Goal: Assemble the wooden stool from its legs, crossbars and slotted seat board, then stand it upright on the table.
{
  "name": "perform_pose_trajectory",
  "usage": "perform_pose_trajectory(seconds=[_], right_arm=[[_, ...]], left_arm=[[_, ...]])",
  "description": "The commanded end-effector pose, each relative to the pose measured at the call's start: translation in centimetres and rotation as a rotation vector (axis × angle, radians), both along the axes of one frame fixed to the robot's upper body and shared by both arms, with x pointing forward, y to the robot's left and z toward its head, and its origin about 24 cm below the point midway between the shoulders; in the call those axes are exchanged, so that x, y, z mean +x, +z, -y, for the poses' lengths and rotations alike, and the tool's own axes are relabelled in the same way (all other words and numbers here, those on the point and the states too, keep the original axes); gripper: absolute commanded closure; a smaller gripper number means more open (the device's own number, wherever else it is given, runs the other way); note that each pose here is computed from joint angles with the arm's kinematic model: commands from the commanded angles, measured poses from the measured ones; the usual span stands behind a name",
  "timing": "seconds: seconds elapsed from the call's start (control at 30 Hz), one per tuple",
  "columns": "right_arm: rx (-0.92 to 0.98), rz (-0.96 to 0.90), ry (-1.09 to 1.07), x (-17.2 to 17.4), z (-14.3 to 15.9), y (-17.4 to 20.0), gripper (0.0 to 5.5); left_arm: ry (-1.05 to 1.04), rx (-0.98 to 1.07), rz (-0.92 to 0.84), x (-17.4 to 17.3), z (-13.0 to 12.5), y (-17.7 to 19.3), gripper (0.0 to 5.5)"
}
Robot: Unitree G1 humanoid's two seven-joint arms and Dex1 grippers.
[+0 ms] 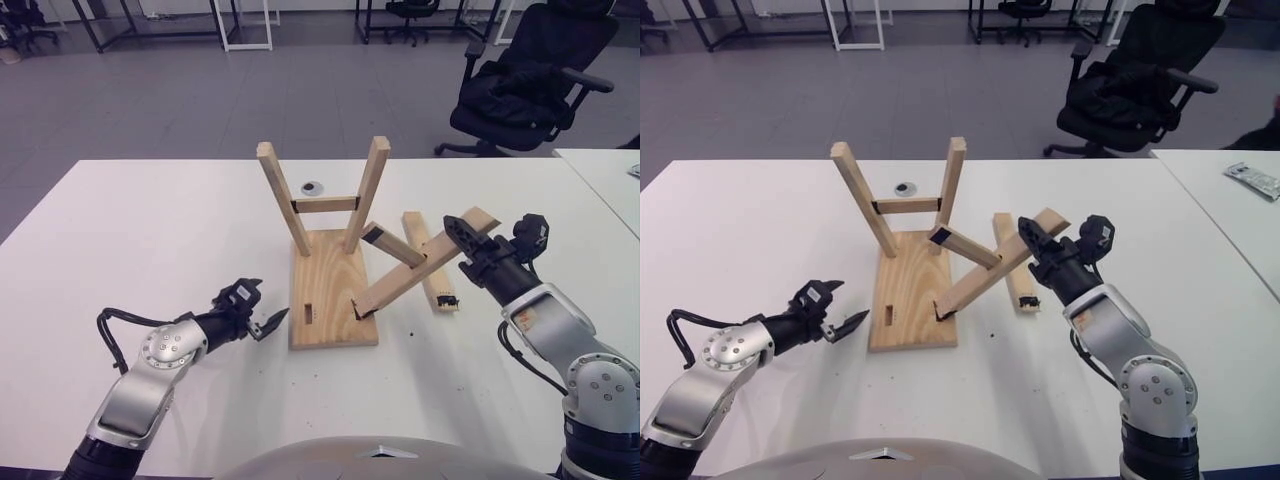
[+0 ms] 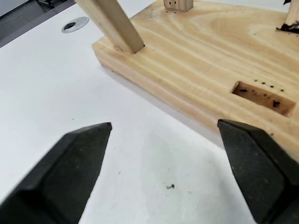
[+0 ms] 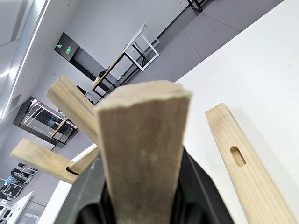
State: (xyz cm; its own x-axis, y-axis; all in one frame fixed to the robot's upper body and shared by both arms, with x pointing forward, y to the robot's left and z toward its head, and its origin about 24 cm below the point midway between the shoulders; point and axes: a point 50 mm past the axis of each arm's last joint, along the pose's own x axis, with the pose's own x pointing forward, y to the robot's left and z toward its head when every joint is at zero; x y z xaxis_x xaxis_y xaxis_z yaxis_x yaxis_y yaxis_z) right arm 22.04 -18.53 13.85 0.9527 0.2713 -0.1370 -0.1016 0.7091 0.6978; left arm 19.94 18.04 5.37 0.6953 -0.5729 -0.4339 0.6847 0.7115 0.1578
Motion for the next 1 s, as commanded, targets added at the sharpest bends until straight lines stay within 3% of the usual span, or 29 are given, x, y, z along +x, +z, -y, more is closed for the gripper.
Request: perform_pose_trajectory(seconds=[0.03, 0.3, 0.43, 0.57, 0.73, 1.0], right_arm=[[-0.231, -0.035, 0.022, 0.5, -0.1, -0.8, 4.46], [-0.414, 0.117, 0.021, 2.7, -0.5, 0.1, 4.41], [-0.435, 0.146, 0.025, 2.6, -0.5, 0.5, 4.41], [-0.413, 0.101, -0.029, 1.2, -1.3, 0.8, 4.41], [-0.527, -0.061, -0.163, -0.3, -0.4, -0.6, 4.41], [-0.647, -0.1, -0.041, 0.4, -1.7, -1.7, 4.41]], left_arm=[[-0.028, -0.095, 0.002, 0.7, 1.6, 0.7, 1.31], [-0.028, -0.202, -0.007, 2.9, 4.3, 0.7, 1.31], [-0.019, -0.199, -0.013, 2.6, 4.2, 0.6, 1.31], [0.014, -0.152, -0.031, 2.4, 3.7, -0.2, 1.31], [0.034, -0.144, -0.023, 2.8, 4.1, -0.2, 1.31], [0.062, -0.132, -0.013, 3.2, 4.5, -0.4, 1.31]])
